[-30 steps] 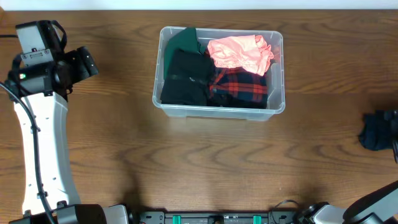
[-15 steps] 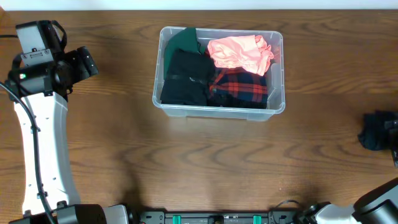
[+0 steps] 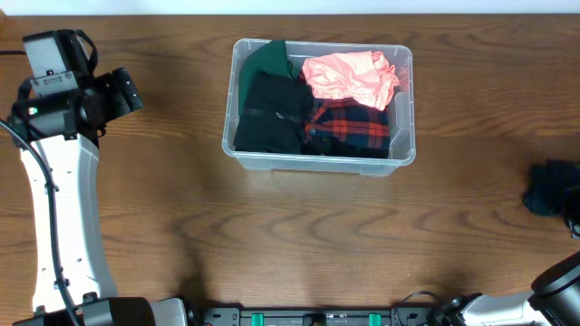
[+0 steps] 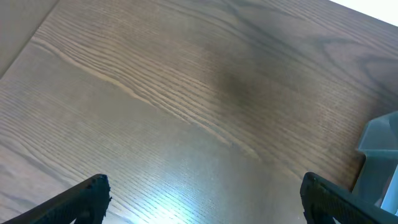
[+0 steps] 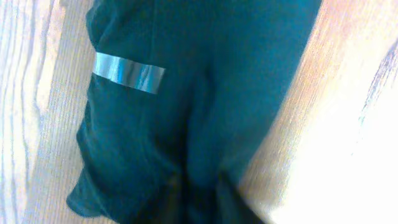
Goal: Pack container
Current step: 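Reach the right gripper to the dark navy garment and grasp it, then carry the navy garment into the bin with the right gripper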
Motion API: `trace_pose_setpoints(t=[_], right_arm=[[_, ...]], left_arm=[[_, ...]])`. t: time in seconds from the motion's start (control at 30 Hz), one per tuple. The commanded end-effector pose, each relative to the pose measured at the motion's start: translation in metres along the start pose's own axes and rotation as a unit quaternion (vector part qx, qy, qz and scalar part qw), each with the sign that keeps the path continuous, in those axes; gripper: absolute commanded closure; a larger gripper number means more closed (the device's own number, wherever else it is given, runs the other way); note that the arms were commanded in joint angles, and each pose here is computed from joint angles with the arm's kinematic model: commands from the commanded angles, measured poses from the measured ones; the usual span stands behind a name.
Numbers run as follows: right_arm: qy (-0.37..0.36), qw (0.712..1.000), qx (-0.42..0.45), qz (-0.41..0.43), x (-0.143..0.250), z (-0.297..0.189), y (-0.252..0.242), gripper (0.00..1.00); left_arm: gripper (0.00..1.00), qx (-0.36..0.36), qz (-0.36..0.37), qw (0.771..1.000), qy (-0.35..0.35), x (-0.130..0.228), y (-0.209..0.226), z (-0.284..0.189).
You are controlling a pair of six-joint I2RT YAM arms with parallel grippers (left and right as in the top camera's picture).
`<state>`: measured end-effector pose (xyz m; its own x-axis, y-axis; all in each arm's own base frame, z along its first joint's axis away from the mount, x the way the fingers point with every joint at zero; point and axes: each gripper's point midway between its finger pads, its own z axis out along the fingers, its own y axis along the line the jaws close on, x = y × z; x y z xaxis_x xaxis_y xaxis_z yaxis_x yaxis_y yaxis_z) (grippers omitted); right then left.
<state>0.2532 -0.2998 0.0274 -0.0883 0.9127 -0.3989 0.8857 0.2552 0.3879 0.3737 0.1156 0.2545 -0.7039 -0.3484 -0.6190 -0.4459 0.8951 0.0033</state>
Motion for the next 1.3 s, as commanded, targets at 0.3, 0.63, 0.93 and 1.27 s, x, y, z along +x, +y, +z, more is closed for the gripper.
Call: trace_pose_setpoints(t=[0.3,0.63,0.93,1.27], right_arm=[[0.007,1.000,0.015,0.000,0.004,0.005,-0.009,0.96],[0.034,0.999,-0.015,-0.010,0.015,0.006,0.009,0.99],[-0.005,0.993,-0.093,-0.069,-0.006,-0.057,0.089,0.99],[-0.036,0.954,-0.234,-0.185,0.023,-0.145,0.197,0.99]], left_arm=[[0.02,-0.002,-0.002,1.000,0.003,0.001,0.001,0.002],[0.02,-0.002,-0.002,1.000,0.003,0.001,0.001,0.002],[0.02,-0.002,-0.002,1.000,0.003,0.001,0.001,0.002],[0.02,-0.002,-0.002,1.000,0.003,0.001,0.001,0.002]])
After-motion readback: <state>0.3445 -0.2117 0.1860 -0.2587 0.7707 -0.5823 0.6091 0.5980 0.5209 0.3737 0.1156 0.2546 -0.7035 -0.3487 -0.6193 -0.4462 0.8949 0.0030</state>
